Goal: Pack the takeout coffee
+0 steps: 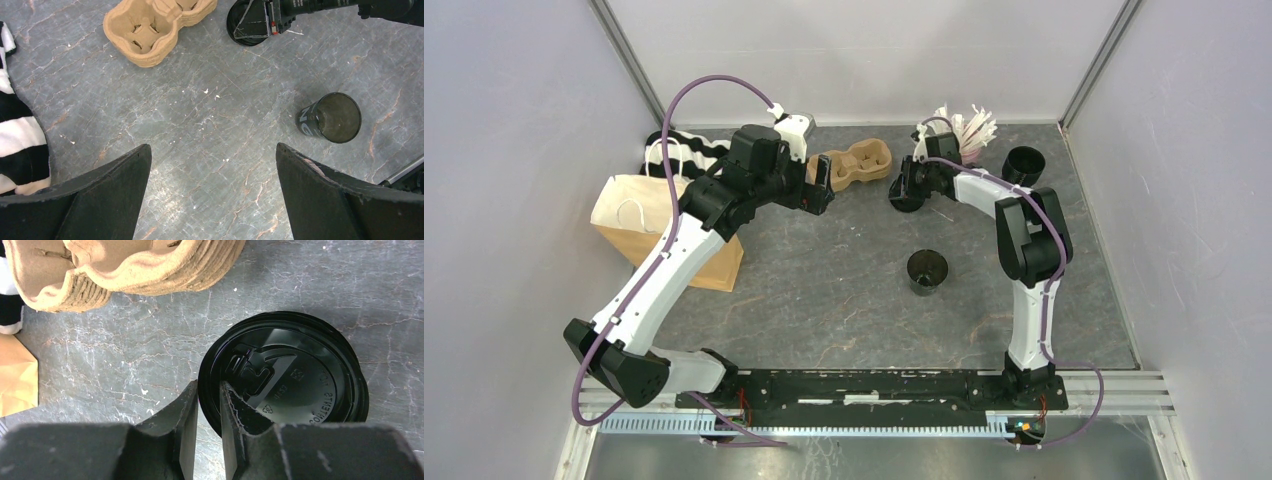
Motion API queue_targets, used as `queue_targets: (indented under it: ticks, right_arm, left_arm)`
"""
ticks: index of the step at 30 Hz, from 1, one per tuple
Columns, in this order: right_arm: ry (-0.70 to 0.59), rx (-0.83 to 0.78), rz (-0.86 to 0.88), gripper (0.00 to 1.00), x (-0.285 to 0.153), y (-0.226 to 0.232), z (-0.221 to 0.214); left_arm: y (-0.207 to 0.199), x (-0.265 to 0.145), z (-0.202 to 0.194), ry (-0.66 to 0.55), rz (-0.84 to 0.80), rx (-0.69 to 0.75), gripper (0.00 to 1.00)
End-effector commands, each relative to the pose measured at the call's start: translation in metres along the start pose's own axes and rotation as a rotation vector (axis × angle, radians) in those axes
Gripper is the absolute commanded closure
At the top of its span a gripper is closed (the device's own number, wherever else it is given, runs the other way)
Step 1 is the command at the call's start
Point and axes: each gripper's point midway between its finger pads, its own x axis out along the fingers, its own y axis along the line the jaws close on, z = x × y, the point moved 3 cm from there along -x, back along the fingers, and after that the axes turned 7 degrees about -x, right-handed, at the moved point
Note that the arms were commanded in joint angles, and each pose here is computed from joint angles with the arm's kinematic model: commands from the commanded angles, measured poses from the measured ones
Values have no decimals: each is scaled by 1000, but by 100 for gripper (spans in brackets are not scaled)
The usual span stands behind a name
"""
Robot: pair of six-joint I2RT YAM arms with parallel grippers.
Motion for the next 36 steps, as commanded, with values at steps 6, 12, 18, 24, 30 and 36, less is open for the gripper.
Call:
queue_targets:
  ticks: [6, 12, 18, 24, 30, 36]
  right_arm:
    - [-88, -3, 44, 70, -16, 11, 24]
    - [-92, 8, 49, 74, -17, 10, 24]
    - [-92, 16, 50, 80, -18, 9, 22]
    - [-93, 17, 53, 88, -19, 9, 21]
    - [-94, 13, 60, 96, -20, 11, 22]
    - [-98, -1, 51, 100, -25, 11, 24]
  left_arm:
    - [-5, -7, 14, -44, -24, 48, 0]
    - [-5, -7, 14, -44, -24, 49, 0]
    - [-5, -7, 14, -43, -25, 49, 0]
    - [-4, -7, 14, -46, -21, 50, 0]
    - [-5, -7, 15, -47, -21, 51, 0]
    - [-4, -8, 16, -50, -19, 52, 0]
